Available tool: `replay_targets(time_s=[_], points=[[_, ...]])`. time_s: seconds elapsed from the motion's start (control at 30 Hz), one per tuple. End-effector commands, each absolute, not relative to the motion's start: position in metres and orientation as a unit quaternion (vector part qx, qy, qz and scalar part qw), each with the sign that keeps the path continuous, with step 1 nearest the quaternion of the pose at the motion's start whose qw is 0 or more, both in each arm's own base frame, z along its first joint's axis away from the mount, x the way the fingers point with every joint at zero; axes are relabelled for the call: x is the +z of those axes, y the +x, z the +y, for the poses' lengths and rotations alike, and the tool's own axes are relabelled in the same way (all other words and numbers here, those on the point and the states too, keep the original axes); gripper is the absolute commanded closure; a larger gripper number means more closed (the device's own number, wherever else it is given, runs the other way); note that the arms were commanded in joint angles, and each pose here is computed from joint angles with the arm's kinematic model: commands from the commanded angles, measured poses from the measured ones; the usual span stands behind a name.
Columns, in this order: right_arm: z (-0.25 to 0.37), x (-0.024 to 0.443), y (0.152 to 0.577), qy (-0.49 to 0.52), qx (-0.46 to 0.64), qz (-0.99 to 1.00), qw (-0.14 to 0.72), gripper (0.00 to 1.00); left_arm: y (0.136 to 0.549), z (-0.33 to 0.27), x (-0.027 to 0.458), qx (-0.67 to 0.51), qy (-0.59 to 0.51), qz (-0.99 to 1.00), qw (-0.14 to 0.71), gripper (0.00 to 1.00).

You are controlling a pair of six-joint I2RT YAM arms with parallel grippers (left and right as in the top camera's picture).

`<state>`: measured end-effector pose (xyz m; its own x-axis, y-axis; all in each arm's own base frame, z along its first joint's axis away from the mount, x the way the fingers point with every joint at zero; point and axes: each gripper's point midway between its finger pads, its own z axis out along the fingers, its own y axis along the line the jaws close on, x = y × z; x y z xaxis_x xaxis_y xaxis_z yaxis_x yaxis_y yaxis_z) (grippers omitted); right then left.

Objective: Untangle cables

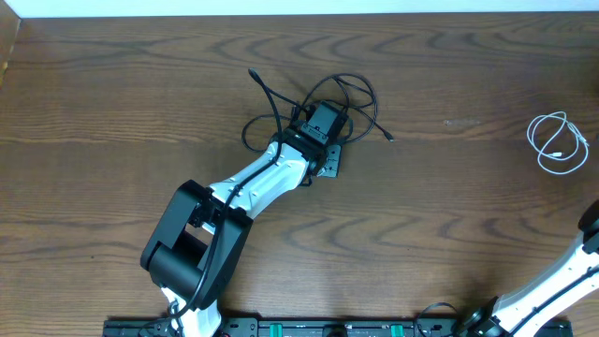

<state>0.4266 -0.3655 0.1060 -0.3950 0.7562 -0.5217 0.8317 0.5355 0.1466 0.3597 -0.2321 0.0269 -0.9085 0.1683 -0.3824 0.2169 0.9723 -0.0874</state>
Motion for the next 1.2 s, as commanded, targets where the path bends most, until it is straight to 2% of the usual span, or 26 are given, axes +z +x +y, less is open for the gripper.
replay_targets(time_s=[0.0,0.5,0.8,0.9,1.0,1.17], points=[[-0.359,0.116,0.432,0.475,-0.052,0.831,0.286,0.01,0.362,-0.236,0.034,-0.071,0.098,0.973,0.196,0.41],[-0.337,0.182,0.45,0.461,0.014,0.811,0.361,0.01,0.362,-0.236,0.034,-0.071,0.098,0.973,0.196,0.41],[-0.298,0.266,0.487,0.309,0.166,0.798,0.49,0.01,0.362,-0.236,0.034,-0.071,0.099,0.973,0.195,0.41],[-0.298,0.286,0.486,0.317,0.183,0.78,0.507,0.01,0.362,-0.236,0.034,-0.07,0.098,0.973,0.195,0.41],[-0.295,0.289,0.484,0.319,0.187,0.779,0.505,0.01,0.362,-0.236,0.034,-0.071,0.098,0.973,0.196,0.41],[-0.27,0.268,0.482,0.311,0.2,0.808,0.459,0.01,0.363,-0.236,0.035,-0.07,0.099,0.973,0.196,0.41]])
